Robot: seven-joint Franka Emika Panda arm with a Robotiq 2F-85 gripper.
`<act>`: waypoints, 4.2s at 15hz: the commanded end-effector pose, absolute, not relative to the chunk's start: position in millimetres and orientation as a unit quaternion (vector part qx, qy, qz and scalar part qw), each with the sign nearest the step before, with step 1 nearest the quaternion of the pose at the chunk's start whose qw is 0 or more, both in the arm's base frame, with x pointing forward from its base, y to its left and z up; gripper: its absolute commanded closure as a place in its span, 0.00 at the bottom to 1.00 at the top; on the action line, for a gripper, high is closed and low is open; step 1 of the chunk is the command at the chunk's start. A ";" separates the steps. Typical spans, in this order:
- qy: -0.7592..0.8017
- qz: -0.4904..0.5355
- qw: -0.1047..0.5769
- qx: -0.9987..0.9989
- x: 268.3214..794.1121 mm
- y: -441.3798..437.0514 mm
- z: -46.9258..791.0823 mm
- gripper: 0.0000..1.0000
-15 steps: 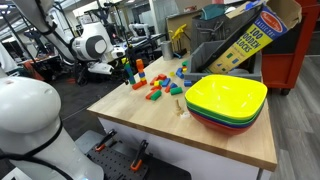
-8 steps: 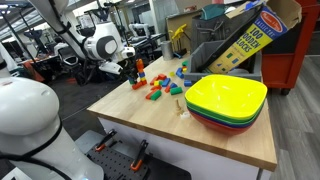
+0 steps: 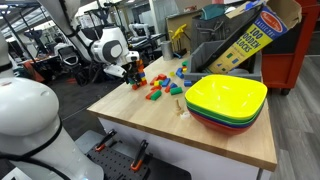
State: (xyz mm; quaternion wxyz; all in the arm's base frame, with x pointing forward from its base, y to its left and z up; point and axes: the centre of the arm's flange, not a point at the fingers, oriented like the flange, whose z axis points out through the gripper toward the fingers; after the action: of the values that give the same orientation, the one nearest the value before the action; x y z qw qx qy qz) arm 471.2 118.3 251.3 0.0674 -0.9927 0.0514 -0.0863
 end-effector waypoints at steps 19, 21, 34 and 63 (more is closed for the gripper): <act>0.027 -0.006 -0.056 -0.998 409.4 36.2 278.9 0.91; 0.003 0.014 -0.075 -0.997 403.9 41.3 289.4 0.91; -0.128 0.118 -0.197 -0.965 383.0 108.8 297.8 0.91; -0.313 0.088 -0.373 -0.869 372.8 163.3 267.1 0.91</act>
State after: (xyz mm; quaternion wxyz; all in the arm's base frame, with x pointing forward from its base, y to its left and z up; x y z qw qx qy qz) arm 366.4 160.2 267.2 -0.3522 -0.8767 -0.3154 0.0884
